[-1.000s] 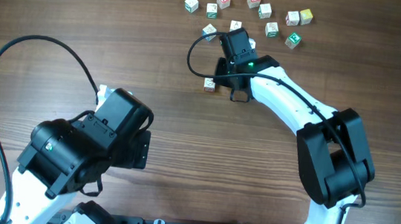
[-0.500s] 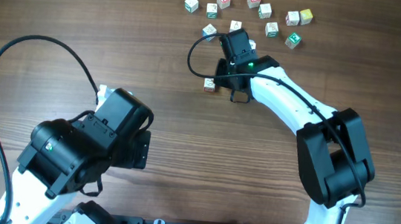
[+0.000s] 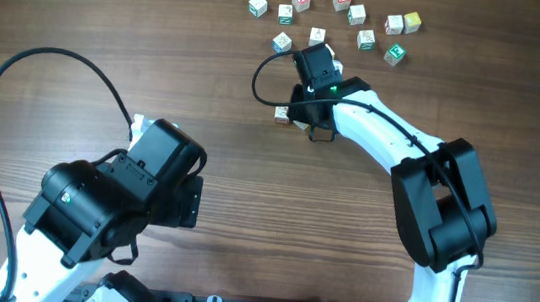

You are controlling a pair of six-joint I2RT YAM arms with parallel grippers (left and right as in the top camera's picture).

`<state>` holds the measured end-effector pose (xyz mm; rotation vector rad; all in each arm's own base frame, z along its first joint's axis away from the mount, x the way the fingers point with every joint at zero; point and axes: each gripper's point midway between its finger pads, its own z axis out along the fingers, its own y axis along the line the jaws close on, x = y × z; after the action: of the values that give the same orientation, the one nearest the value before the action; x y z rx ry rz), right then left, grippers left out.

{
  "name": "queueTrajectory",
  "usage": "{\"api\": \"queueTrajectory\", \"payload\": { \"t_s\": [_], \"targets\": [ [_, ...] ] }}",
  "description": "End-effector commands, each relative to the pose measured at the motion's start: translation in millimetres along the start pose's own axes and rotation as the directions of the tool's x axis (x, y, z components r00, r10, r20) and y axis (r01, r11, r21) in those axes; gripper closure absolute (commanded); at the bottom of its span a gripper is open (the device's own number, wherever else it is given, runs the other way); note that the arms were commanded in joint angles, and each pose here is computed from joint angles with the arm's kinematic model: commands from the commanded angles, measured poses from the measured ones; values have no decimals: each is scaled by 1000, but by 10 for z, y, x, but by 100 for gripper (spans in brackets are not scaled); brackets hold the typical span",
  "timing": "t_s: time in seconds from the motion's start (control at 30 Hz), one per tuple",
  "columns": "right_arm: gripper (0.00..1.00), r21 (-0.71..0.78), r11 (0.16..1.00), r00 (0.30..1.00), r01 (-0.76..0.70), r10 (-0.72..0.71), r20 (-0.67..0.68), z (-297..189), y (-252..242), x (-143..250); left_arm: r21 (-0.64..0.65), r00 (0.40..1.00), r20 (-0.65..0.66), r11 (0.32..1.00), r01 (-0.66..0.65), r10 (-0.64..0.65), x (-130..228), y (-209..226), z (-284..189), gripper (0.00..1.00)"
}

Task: Form a horizontal line
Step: 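Lower the block beside the baseball block's right side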

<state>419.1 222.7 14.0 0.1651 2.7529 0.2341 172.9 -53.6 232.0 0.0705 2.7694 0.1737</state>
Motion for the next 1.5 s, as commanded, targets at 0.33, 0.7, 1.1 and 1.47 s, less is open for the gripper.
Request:
{"api": "queueTrajectory", "payload": {
  "t_s": [0.33, 0.7, 1.1, 1.47],
  "targets": [
    [56, -29, 999, 997, -42, 44, 56, -59, 34, -322, -17, 1000, 5, 1000, 2, -1, -9, 30, 14, 0],
    [73, 41, 996, 996, -83, 84, -10, -264, -219, -365, -17, 1000, 5, 1000, 2, -2, -10, 30, 14, 0],
    [91, 176, 972, 966, -154, 186, -179, -267, -465, 185, -17, 1000, 5, 1000, 2, -1, -9, 30, 14, 0],
    [95, 169, 961, 958, -217, 244, -154, -16, -507, 382, -17, 1000, 5, 1000, 2, -1, -9, 30, 14, 0]
  ]
}}
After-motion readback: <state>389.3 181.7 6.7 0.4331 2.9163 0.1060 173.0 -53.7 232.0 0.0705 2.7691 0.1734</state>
